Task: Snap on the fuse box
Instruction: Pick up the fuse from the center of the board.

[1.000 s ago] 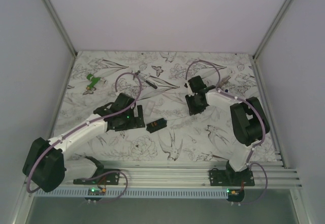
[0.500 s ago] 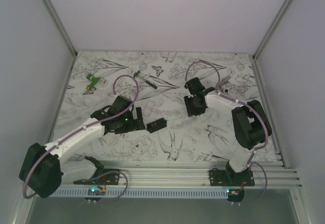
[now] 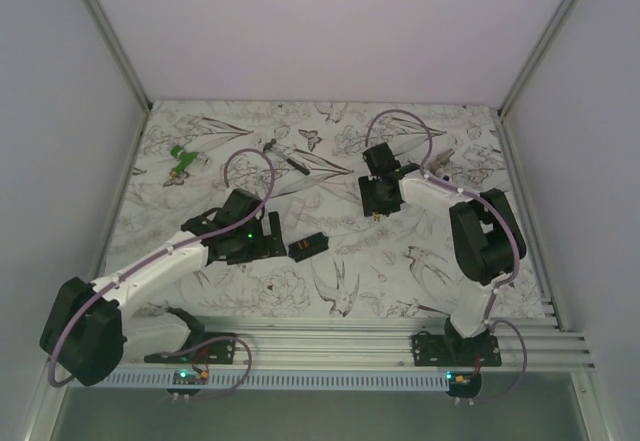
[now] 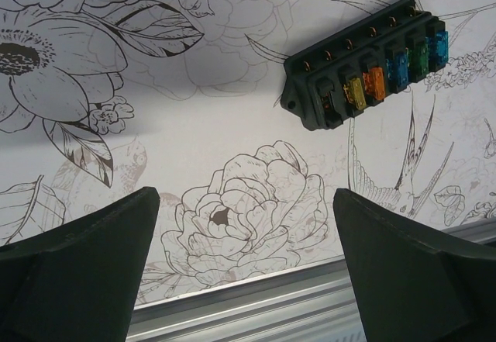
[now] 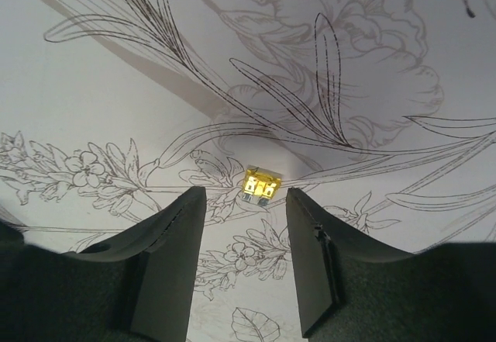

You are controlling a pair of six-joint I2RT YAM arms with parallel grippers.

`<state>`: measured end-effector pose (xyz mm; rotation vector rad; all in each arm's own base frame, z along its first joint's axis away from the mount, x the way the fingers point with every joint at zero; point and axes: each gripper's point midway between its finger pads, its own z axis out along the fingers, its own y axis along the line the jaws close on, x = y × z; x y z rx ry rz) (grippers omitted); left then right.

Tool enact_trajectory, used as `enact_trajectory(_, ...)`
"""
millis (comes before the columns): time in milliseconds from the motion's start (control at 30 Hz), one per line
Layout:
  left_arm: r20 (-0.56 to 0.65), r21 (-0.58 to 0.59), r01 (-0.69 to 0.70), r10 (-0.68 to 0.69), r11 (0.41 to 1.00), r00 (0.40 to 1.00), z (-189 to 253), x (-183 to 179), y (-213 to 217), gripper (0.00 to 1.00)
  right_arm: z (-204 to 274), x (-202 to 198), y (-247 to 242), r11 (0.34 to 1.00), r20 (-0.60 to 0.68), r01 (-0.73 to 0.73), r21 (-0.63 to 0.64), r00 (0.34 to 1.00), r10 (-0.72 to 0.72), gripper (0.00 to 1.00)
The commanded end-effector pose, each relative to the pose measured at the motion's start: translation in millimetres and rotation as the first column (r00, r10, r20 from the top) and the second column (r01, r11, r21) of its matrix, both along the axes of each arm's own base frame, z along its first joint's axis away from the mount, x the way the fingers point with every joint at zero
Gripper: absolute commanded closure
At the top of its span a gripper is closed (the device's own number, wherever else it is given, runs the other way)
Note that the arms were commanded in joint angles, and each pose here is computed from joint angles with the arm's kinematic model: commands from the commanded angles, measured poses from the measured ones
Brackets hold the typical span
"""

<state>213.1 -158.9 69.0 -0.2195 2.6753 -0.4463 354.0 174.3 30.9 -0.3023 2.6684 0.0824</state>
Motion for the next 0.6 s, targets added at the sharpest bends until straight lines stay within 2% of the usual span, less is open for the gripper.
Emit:
enact_trajectory(0,-0.007,0.011,-0.008,0.008,1.000,1.000,-2,3,2,0.00,1,11,6,1.000,0.016,-0.019,0.009,1.000,0.019,0.49)
enact_trajectory(200,-0.020,0.010,-0.006,0.006,1.000,1.000,-4,3,0,0.00,-11,6,5,0.998,-0.041,-0.057,-0.017,0.998,0.056,0.51)
enact_trajectory(567,-0.026,0.003,-0.001,0.001,1.000,1.000,-5,4,-2,0.00,-18,8,-1,0.999,-0.044,-0.002,-0.048,0.999,0.000,0.57)
